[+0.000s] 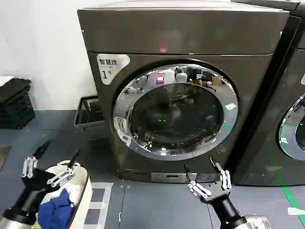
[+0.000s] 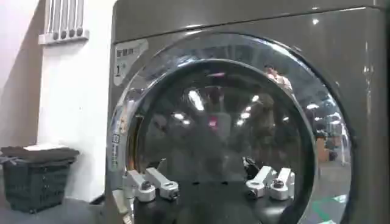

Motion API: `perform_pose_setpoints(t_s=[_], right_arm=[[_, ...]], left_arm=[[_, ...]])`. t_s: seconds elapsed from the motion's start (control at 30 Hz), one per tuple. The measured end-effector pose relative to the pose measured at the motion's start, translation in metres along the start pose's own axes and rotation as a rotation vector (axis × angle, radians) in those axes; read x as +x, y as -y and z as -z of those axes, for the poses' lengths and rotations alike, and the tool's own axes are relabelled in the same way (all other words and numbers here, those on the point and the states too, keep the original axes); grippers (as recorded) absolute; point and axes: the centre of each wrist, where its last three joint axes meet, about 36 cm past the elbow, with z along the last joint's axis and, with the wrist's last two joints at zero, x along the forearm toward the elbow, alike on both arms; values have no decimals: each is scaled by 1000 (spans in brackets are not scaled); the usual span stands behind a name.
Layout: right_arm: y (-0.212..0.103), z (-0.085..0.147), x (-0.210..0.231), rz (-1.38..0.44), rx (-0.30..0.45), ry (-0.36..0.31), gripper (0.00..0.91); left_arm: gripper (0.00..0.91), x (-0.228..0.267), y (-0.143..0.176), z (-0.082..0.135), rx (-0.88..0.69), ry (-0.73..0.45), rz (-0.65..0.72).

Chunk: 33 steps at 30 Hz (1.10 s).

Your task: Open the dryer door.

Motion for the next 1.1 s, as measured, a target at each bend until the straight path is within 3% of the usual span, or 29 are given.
perform_pose_setpoints(t_s=[0.37,0.6,0.77,1.1], right_arm=[[27,-4,-22,130,-103,24,907],[50,-12,-59,255,-94,24,907],[64,-25,-92,330,-59,-14,907],[72,-38,-164,477,-64,-20,907]], left_arm=[[907,-2,0,1,1,6,0],[907,0,2,4,2,5,-5],[907,1,2,4,-1,8,-15],[907,2,0,9,-8,14,-31]])
